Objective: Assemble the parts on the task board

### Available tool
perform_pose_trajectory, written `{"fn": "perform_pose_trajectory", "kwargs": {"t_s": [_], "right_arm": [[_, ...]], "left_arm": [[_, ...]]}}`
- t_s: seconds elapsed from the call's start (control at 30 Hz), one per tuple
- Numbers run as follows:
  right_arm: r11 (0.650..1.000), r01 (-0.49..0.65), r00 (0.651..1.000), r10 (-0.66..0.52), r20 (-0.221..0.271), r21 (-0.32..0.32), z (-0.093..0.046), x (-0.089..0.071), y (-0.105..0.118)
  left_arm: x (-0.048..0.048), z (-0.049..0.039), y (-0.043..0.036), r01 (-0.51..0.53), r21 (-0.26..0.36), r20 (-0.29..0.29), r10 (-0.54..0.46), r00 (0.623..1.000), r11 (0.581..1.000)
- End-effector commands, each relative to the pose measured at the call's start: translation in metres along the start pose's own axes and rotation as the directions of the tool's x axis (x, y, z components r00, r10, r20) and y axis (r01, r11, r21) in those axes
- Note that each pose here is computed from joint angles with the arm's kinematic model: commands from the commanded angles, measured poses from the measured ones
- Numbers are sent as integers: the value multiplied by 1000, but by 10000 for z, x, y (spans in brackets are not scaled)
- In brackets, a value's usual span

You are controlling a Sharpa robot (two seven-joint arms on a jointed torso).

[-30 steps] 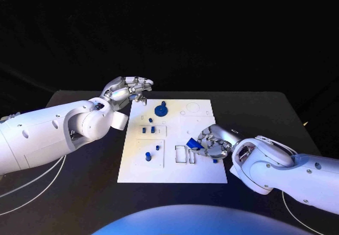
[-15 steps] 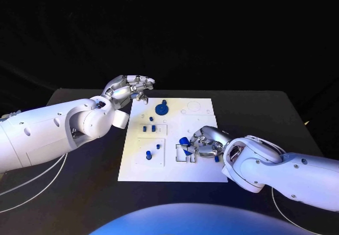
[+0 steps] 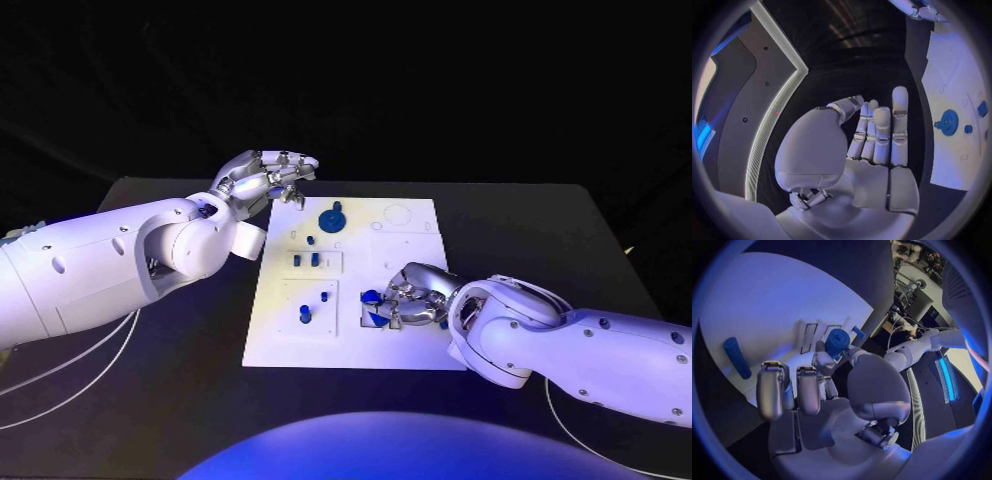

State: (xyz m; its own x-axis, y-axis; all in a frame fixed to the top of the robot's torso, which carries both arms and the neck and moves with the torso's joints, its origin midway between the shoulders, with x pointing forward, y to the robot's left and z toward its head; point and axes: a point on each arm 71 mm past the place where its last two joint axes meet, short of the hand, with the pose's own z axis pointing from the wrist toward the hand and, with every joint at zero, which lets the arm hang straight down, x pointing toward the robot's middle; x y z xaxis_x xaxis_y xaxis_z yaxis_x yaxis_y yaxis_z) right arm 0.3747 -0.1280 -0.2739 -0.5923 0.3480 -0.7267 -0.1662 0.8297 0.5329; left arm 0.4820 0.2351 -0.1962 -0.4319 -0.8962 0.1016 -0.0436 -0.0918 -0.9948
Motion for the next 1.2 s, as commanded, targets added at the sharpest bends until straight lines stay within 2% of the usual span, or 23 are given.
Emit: {"fn": "perform_pose_trajectory", "kwargs": {"t_s": [0.03, 0.3, 0.67, 1.2], "right_arm": [[1000, 17, 999, -16, -40, 16, 7, 39, -10], [999, 39, 999, -38, -30, 30, 49, 36, -30], [998, 63, 998, -63, -15, 7, 67, 44, 20], [995, 83, 997, -83, 4, -46, -33, 22, 15]], "left_arm": [[26, 3, -8, 4, 6, -18, -4, 1000, 1000], [27, 5, -7, 4, 6, -19, -4, 1000, 1000], [17, 4, -6, 3, 5, -17, -3, 1000, 1000], [-9, -9, -6, 2, 1, -14, -2, 1000, 1000]]}}
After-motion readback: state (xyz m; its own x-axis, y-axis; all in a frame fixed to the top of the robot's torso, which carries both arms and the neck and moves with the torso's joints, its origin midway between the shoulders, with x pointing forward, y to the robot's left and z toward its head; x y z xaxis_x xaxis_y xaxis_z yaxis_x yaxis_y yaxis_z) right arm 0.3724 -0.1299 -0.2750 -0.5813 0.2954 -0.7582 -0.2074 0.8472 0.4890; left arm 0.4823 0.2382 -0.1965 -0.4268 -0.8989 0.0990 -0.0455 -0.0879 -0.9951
